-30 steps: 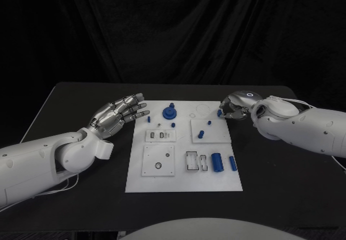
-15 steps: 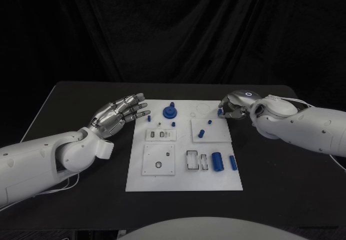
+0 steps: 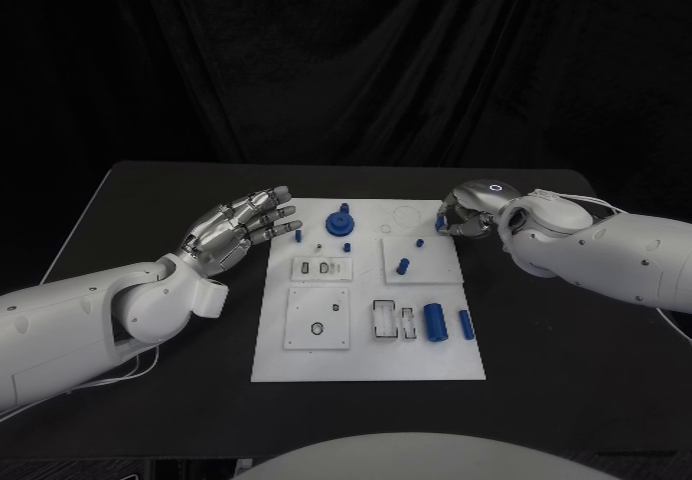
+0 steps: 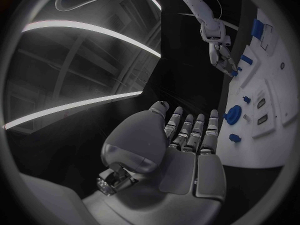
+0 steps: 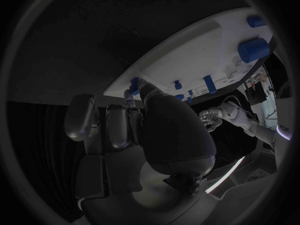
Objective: Assemble the parts on the task board
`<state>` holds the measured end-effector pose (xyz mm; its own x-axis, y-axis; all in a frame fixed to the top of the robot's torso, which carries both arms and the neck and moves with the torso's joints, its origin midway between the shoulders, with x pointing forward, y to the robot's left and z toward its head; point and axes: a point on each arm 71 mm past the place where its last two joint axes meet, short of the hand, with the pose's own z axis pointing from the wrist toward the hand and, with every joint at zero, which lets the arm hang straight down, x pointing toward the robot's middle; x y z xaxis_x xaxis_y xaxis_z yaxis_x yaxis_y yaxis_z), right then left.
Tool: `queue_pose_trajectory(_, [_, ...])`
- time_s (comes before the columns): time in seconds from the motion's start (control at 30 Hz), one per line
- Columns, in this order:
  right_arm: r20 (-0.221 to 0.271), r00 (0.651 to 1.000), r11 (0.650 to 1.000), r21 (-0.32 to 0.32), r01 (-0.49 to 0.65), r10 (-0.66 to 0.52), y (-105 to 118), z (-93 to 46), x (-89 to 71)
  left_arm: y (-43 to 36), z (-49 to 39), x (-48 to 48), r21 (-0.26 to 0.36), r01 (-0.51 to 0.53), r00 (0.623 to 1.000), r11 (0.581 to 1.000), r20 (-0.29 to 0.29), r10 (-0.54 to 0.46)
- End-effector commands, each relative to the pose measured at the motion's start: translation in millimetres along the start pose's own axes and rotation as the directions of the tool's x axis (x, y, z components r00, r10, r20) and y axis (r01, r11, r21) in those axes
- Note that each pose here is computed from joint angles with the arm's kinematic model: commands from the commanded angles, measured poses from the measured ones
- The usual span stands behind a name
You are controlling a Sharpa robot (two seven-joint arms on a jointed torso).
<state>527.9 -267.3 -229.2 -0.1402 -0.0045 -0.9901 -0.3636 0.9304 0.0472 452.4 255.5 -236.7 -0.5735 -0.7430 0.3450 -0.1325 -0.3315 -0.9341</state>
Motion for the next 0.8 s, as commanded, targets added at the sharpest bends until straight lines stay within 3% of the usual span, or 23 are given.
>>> queue_pose_trajectory(0.03, [-0.008,1.000,1.000,-0.006,0.001,-0.001,0.6,-0.2,2.1,0.6,0.5,2.0,0.006,0.012,1.000,1.000,-0.015,-0.012])
queue_pose_trajectory(0.57, [0.053,0.999,1.000,-0.006,-0.005,0.005,2.8,0.3,-0.2,1.7,-0.6,2.2,0.005,0.015,1.000,1.000,-0.015,-0.015])
queue_pose_trajectory(0.8, [0.123,0.992,1.000,-0.016,-0.015,0.017,5.2,-2.5,-5.5,1.5,-2.4,1.1,0.003,0.014,1.000,1.000,-0.011,-0.014])
